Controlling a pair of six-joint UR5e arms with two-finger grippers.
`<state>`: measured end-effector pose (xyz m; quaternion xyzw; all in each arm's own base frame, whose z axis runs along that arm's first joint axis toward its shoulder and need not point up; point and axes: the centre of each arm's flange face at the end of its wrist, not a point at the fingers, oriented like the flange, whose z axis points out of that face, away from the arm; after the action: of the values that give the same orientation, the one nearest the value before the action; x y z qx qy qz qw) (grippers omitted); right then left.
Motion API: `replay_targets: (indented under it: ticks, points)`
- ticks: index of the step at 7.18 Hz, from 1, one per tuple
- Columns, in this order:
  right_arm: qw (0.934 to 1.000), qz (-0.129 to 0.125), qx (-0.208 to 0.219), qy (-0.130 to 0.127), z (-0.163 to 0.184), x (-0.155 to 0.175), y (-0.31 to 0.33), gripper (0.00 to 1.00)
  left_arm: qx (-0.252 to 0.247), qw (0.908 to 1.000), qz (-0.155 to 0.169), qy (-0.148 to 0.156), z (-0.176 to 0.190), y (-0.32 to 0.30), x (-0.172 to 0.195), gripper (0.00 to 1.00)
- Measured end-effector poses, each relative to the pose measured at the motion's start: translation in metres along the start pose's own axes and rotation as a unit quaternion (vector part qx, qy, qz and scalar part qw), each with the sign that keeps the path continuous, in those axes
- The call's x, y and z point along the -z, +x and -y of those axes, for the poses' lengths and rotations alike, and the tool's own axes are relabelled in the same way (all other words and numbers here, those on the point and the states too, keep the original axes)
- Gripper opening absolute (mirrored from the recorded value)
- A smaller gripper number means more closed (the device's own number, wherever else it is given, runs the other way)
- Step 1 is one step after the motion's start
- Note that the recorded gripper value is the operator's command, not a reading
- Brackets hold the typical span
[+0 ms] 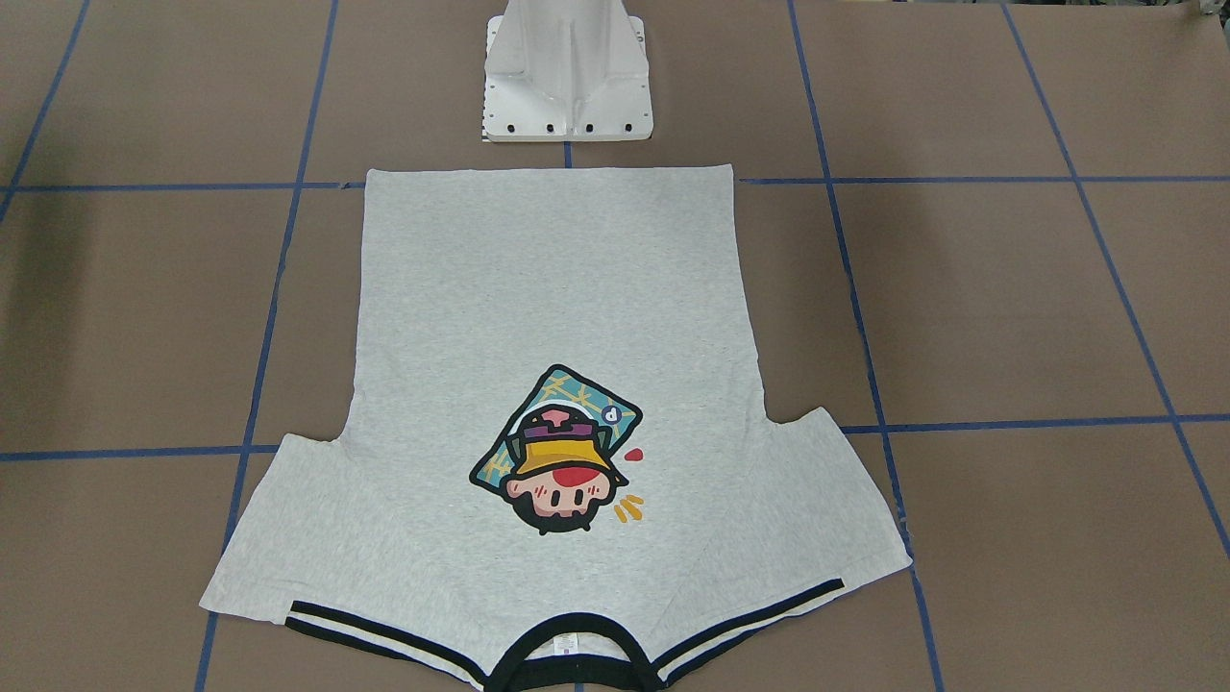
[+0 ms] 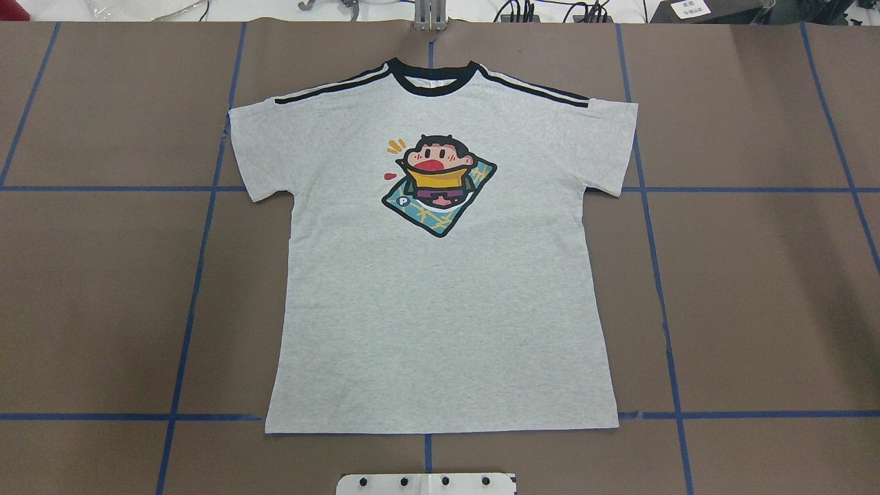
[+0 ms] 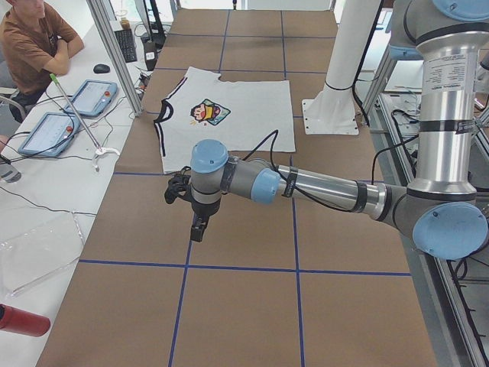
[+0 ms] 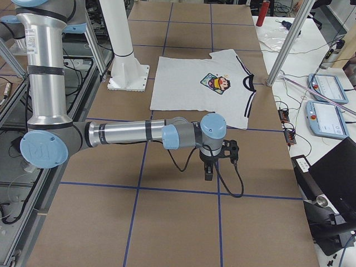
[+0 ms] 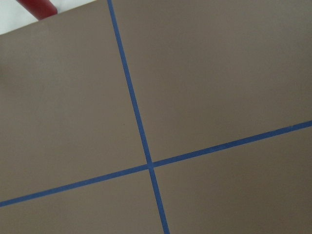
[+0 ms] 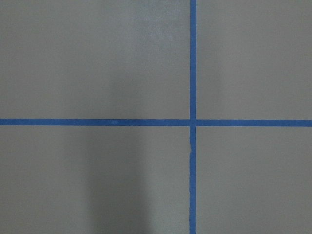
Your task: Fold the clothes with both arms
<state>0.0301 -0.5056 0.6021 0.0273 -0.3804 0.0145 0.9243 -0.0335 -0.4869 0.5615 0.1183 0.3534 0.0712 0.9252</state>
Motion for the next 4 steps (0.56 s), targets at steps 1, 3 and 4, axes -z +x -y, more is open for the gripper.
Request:
replay_targets:
  ticks: [1, 3, 4]
  points:
    - [1.0000, 0.000, -0.001, -0.002, 0.000, -0.002, 0.001, 1.00, 0.001, 1.0000, -0.002, 0.000, -0.001, 0.000, -0.001, 1.00]
    - [1.0000, 0.002, -0.004, -0.009, 0.000, -0.009, 0.004, 1.00, -0.005, 0.9999, -0.004, 0.008, 0.003, 0.007, 0.007, 1.00]
    - [0.9999, 0.006, -0.003, -0.011, 0.000, -0.011, 0.003, 1.00, -0.008, 0.9999, 0.000, 0.014, 0.004, 0.012, 0.013, 1.00]
